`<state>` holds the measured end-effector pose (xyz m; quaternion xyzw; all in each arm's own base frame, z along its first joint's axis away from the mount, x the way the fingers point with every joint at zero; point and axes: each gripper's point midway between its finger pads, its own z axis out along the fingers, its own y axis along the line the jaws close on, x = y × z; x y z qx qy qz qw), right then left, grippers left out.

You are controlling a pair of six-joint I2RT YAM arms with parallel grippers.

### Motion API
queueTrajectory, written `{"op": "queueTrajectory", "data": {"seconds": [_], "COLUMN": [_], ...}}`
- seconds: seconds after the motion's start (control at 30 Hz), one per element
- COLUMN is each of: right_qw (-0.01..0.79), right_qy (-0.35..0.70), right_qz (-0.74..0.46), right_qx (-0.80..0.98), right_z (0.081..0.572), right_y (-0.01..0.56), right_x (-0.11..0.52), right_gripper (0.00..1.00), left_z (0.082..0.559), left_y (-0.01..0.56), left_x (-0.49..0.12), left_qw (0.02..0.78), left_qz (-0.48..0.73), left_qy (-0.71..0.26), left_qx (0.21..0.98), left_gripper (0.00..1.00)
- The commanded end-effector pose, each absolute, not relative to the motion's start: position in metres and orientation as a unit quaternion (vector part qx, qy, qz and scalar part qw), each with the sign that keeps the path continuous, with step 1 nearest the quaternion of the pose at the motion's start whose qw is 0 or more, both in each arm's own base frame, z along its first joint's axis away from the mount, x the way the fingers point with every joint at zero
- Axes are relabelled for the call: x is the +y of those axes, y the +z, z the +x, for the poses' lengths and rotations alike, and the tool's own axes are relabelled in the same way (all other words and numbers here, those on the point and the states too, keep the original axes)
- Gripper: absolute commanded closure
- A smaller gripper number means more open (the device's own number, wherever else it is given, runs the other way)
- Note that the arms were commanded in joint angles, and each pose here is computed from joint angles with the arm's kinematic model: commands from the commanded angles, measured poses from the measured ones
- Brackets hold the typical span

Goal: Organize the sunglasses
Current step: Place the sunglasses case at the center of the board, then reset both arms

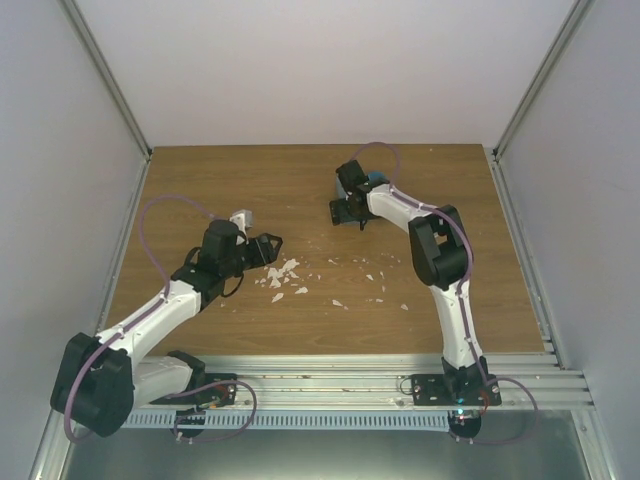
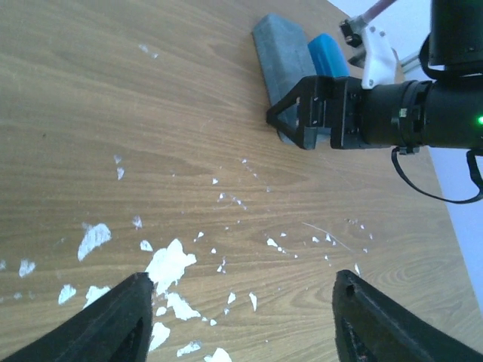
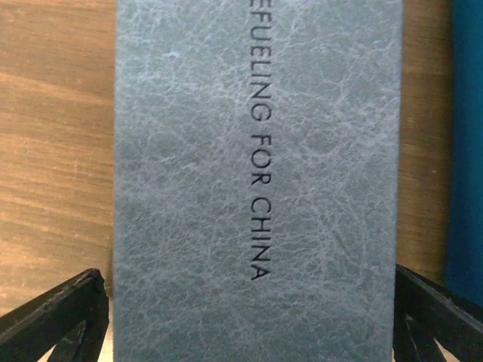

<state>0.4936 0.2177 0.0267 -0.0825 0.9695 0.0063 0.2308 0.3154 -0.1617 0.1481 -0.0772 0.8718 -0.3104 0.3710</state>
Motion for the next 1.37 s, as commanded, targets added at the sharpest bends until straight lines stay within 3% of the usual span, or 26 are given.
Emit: {"op": "queueTrajectory", "data": {"seconds": [0.0, 0.03, 0.1, 0.17, 0.5, 0.87, 1.1, 1.33], "right_qw": [0.255, 0.268, 0.291, 0.313, 0.450, 0.574, 0.631, 0.633], "right_qy": [0.051, 0.062, 0.076, 0.087, 0.024, 0.029, 0.047, 0.052], "right_qz": [-0.077, -0.078, -0.070, -0.061, 0.066, 0.173, 0.219, 0.231], "right_qx": [0.963, 0.958, 0.951, 0.944, 0.890, 0.800, 0.742, 0.737], "right_z": [0.494, 0.490, 0.479, 0.464, 0.341, 0.235, 0.202, 0.197], "right_y": [0.058, 0.074, 0.099, 0.124, 0.219, 0.298, 0.329, 0.328], "right_x": [0.225, 0.226, 0.222, 0.214, 0.100, 0.012, -0.017, -0.020], "right_gripper": [0.02, 0.01, 0.00, 0.00, 0.00, 0.01, 0.00, 0.00], "left_z": [0.324, 0.323, 0.323, 0.321, 0.301, 0.254, 0.225, 0.218], "left_y": [0.182, 0.188, 0.201, 0.213, 0.295, 0.363, 0.376, 0.376], "left_x": [-0.166, -0.166, -0.166, -0.166, -0.142, -0.088, -0.065, -0.062], "left_qw": [0.407, 0.413, 0.426, 0.437, 0.526, 0.655, 0.707, 0.715], "left_qz": [-0.043, -0.035, -0.021, -0.007, 0.023, 0.002, -0.015, -0.011], "left_qy": [-0.316, -0.317, -0.314, -0.312, -0.272, -0.206, -0.195, -0.191], "left_qx": [0.856, 0.853, 0.848, 0.844, 0.805, 0.726, 0.680, 0.673], "left_gripper": [0.31, 0.26, 0.07, 0.01, 0.01, 0.01, 0.01, 0.01]}}
